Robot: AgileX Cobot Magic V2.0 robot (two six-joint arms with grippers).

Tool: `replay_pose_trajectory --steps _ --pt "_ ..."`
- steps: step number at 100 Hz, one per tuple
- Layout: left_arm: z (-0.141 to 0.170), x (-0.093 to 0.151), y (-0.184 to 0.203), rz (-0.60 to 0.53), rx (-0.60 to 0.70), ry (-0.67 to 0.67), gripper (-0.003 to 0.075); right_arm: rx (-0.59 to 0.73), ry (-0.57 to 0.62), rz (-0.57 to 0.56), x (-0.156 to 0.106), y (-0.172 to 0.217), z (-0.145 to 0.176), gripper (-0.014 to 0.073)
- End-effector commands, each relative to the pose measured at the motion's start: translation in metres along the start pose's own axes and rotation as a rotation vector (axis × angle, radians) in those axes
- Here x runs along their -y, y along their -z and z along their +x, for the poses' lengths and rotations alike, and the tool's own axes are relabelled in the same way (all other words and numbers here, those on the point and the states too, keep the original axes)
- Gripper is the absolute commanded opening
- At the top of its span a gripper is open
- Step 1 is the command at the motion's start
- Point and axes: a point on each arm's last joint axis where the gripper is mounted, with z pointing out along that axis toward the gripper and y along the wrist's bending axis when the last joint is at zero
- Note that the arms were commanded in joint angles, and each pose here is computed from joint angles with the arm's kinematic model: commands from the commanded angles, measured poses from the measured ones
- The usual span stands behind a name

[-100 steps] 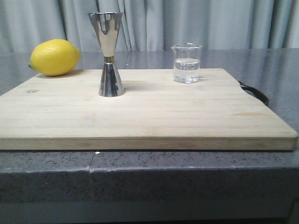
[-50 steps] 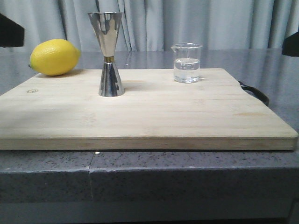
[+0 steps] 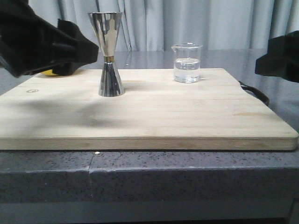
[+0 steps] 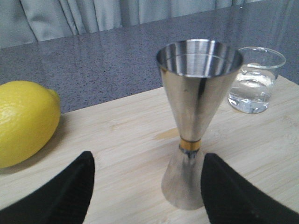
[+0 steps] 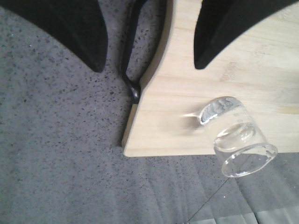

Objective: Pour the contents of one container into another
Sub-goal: 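Reach the left gripper to the steel jigger and grasp its waist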

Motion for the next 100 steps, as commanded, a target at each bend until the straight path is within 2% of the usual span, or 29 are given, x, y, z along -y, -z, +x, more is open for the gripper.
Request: replay_pose_trajectory --steps 1,50,65,82,100 --pt "-0.023 0.006 -0.007 0.005 0.148 0.017 0.0454 0.140 0.014 -0.036 -0.005 -0.001 -0.021 0.0372" --pt "-0.027 0.015 -0.024 0.054 0.163 0.102 0.0453 0.174 0.014 -0.043 -0.006 0.000 -0.024 0.0372" --pt "-0.027 0.016 -0.027 0.051 0.187 0.092 0.0453 0.193 0.014 -0.047 -0.006 0.000 -0.026 0.0372" --pt "-0.016 0.020 -0.036 0.075 0.154 0.097 0.0453 0.202 0.014 -0.049 -0.006 0.000 -0.027 0.0372" --pt "-0.013 0.019 -0.042 0.050 0.211 0.088 0.0451 0.201 0.016 -0.051 -0.006 0.000 -0.027 0.0372"
